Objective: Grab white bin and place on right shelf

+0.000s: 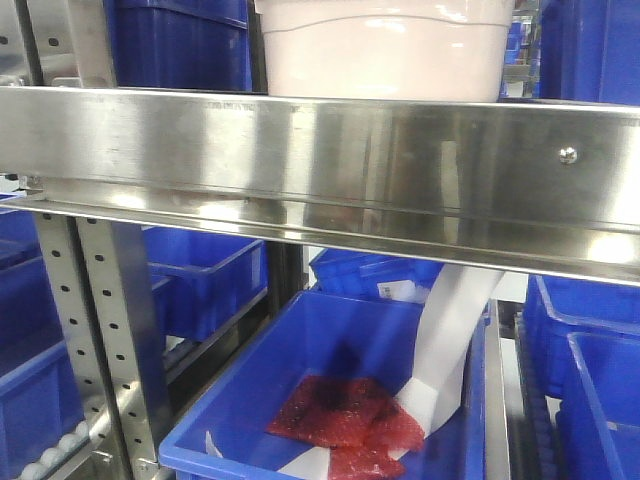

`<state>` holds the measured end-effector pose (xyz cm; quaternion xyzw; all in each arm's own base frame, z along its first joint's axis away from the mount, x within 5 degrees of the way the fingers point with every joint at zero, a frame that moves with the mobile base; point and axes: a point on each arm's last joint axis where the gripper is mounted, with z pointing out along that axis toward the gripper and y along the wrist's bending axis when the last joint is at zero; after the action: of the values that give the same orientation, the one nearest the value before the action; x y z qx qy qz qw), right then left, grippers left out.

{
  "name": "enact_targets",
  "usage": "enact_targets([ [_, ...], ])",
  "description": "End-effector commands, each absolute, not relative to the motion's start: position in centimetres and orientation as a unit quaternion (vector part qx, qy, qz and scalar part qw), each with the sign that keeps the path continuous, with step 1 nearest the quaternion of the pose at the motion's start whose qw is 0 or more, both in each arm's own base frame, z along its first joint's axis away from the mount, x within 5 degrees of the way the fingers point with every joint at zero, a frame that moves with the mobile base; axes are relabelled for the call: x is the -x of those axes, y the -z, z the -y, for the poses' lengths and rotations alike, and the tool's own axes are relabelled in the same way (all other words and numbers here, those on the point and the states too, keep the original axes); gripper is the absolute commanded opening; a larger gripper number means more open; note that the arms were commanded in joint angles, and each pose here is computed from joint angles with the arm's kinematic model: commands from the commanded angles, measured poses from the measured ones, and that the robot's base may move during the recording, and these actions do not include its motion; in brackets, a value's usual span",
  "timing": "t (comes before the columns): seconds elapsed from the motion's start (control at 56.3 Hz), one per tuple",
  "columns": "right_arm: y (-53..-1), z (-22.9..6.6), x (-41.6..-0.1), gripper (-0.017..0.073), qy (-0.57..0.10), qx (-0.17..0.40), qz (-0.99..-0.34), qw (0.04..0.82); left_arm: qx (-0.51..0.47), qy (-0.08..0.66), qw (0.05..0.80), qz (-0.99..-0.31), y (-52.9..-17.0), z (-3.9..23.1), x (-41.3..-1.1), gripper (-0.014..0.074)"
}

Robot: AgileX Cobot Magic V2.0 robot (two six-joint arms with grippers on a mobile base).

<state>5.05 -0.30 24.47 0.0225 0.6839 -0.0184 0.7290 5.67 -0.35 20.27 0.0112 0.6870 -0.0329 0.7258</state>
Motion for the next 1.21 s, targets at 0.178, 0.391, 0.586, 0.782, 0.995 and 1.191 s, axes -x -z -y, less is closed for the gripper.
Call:
enact_targets([
  [0.178, -22.0, 0.3, -5.2, 0.0073, -0.012, -0.044, -0.636, 0.770, -0.008, 0.033, 0.760, -0.649, -21.0, 0.3, -5.5, -0.0119],
  [0.391, -21.5, 0.3, -5.3, 0.0073, -0.013, -0.044, -0.653, 0.756, -0.008, 0.033, 0.760, -0.649, -21.0, 0.3, -5.5, -0.0119],
  [0.586, -21.5, 0.3, -5.3, 0.0073, -0.013, -0.044, -0.653, 0.756, -0.008, 0.033, 0.760, -0.649, -21.0, 0.3, -5.5, -0.0119],
  [0.782, -21.5, 0.3, -5.3, 0.0073, -0.013, -0.044, -0.653, 0.756, -0.008, 0.033, 0.760, -0.649, -21.0, 0.3, -5.5, -0.0119],
  [0.995, -21.5, 0.3, -5.3, 0.0073, -0.013, -0.044, -0.653, 0.756, -0.008, 0.033, 0.760, -0.649, -21.0, 0.3, -5.5, -0.0119],
  [1.191, -21.5, 0.3, -5.3, 0.0073, -0.013, -0.044, -0.653, 0.756, -0.008, 0.032, 0.760, -0.649, -21.0, 0.3, -5.5, -0.0119],
])
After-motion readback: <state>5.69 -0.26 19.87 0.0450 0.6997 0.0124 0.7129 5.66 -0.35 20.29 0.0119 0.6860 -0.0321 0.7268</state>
